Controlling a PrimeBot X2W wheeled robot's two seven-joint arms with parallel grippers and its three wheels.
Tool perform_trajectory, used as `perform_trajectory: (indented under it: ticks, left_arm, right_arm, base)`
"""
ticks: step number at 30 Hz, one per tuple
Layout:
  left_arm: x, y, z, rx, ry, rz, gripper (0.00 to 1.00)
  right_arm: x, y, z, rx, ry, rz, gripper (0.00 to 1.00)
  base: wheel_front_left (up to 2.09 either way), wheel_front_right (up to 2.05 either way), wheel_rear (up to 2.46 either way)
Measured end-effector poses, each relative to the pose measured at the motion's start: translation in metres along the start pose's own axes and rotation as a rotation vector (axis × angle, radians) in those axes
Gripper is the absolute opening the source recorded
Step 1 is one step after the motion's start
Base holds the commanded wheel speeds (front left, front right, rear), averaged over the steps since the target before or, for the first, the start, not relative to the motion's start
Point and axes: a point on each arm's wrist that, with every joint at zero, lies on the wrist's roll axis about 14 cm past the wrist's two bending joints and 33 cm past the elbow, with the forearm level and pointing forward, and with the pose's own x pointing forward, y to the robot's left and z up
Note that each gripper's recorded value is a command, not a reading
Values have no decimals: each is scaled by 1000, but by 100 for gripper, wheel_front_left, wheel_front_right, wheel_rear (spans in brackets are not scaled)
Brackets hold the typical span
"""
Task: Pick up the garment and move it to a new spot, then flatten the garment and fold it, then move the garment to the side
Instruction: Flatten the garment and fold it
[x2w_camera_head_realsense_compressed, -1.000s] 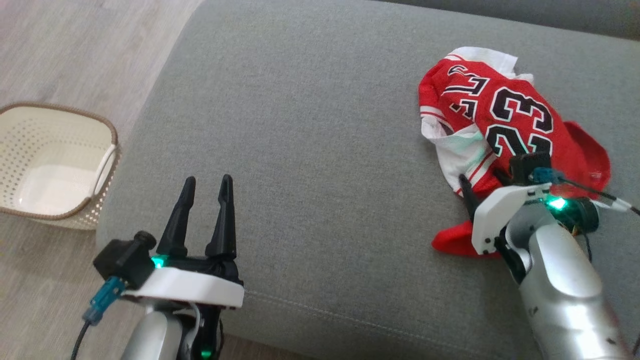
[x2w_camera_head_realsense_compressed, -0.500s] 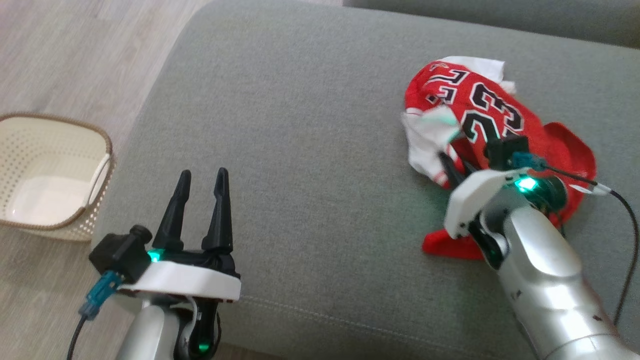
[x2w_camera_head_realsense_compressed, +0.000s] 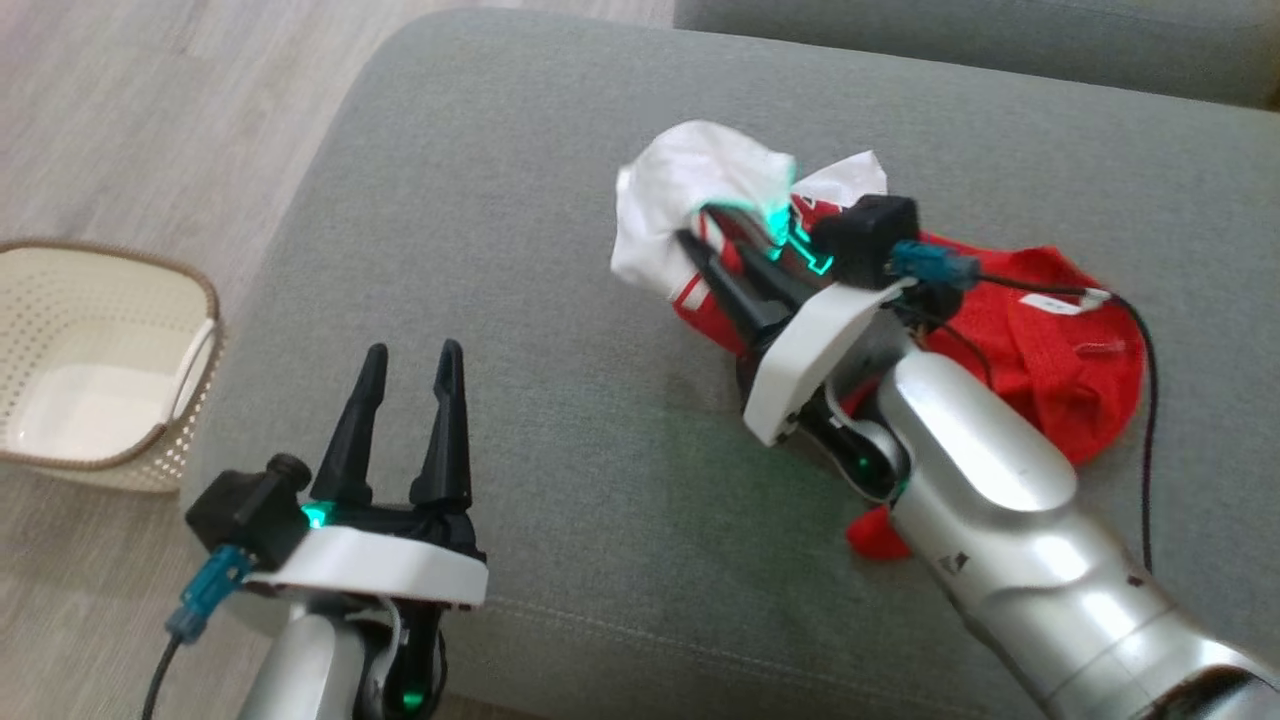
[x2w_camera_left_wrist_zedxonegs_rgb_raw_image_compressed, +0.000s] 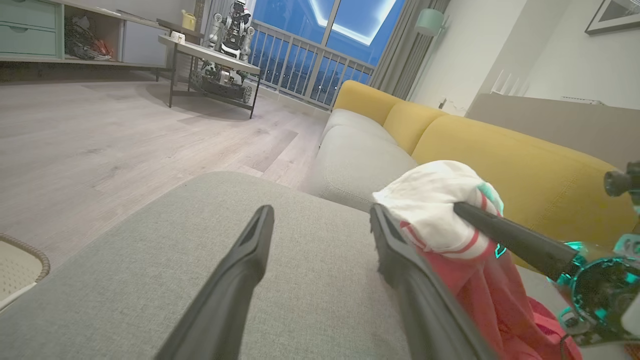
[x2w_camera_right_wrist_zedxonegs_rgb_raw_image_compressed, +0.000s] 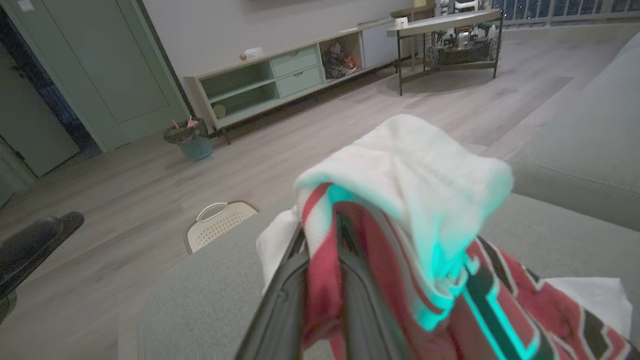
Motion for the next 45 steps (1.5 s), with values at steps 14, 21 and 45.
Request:
perform_trajectory:
  ticks: [14,21,45]
  left_arm:
    - [-1,-4,1,-5,-4,-6,100]
    - [5,-19,4,-20,-18,-54,100]
    - [15,-78,-17,-37,31,-211,100]
  right_arm:
    - [-18,-19,-60,-9,238,-67,100]
    - [-38,-56,-27,-67,100,-189,100]
    - [-225,-147,-22,-34,-140,-744,100]
  base:
    - [0,0,0]
    - [0,0,0]
    - [0,0,0]
